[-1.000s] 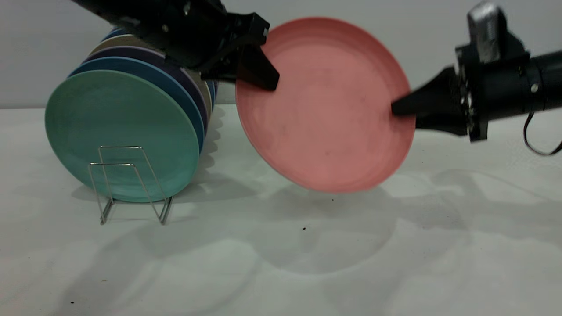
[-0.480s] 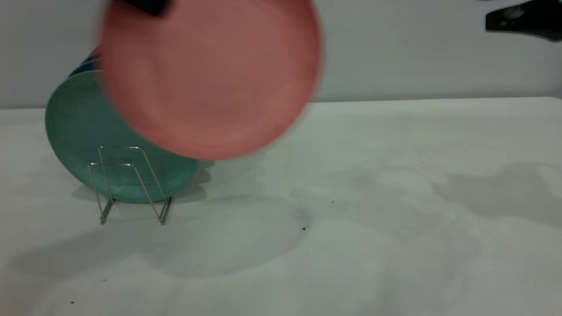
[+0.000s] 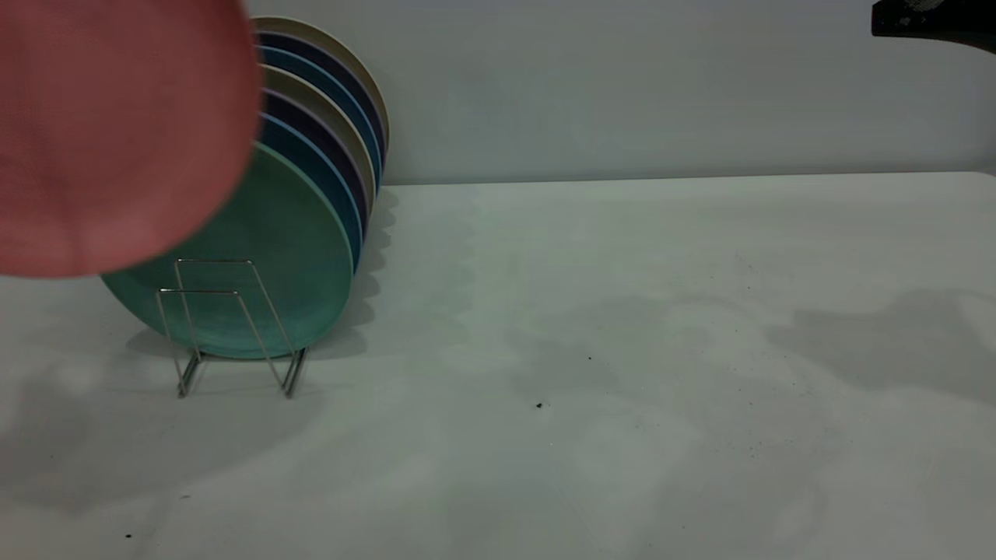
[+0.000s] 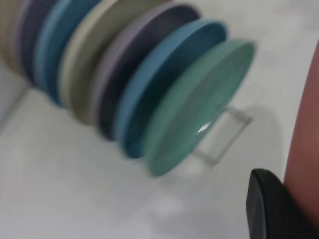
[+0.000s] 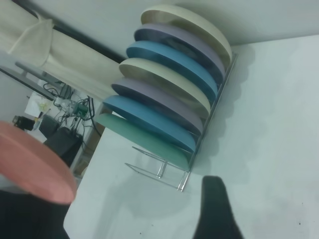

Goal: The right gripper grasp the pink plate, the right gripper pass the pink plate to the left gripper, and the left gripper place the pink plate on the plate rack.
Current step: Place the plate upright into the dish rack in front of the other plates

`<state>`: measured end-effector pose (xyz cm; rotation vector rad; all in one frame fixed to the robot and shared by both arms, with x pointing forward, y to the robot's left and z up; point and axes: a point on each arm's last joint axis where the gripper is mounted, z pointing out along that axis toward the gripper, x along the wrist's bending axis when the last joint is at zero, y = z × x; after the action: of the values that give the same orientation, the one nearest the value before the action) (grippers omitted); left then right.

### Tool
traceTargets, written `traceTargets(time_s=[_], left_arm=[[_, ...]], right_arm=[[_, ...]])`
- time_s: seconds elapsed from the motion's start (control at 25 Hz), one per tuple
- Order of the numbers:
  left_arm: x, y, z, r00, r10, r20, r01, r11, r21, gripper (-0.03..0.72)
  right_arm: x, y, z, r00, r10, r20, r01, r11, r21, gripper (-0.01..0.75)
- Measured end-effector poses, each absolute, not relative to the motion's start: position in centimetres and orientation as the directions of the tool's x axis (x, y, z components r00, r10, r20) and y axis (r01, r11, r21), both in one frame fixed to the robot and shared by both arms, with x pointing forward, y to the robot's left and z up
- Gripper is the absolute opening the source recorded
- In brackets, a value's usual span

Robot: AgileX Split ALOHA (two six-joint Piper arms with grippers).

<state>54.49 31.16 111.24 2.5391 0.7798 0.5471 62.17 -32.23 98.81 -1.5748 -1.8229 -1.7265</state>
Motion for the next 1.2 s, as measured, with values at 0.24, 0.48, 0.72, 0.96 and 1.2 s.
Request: traceTargets(time_s=[0.24, 0.48, 0.72, 0.96, 1.2], left_arm=[[54.7, 31.2, 111.4, 0.857, 0.276, 0.434, 0.124, -0.93, 0.345, 0.084], [54.7, 30.6, 110.0, 0.854, 0.025, 0.52, -0.139, -0.951, 0.275, 0.084], [55.9, 30.0, 109.2, 0.789, 0.011, 0.614, -0.226, -0.924, 0.308, 0.084], [57.1, 29.5, 107.5, 0.81, 0.014, 0.587, -0.218, -0.921, 0.323, 0.084], [57.8, 28.7, 106.4, 0.809, -0.041, 0.587, -0.243, -0.932, 0.27, 0.084]], right_arm=[[62.2, -32.2, 98.8, -0.423, 0.545, 0.724, 0.752, -0.234, 0.616, 0.534], [62.2, -32.2, 98.8, -0.423, 0.545, 0.724, 0.752, -0.234, 0.616, 0.535], [62.2, -32.2, 98.8, -0.423, 0.545, 0.724, 0.752, -0.234, 0.616, 0.535], [62.2, -32.2, 98.8, -0.423, 0.546, 0.723, 0.752, -0.233, 0.616, 0.535], [62.2, -32.2, 98.8, -0.423, 0.546, 0.723, 0.752, -0.233, 0.616, 0.535]])
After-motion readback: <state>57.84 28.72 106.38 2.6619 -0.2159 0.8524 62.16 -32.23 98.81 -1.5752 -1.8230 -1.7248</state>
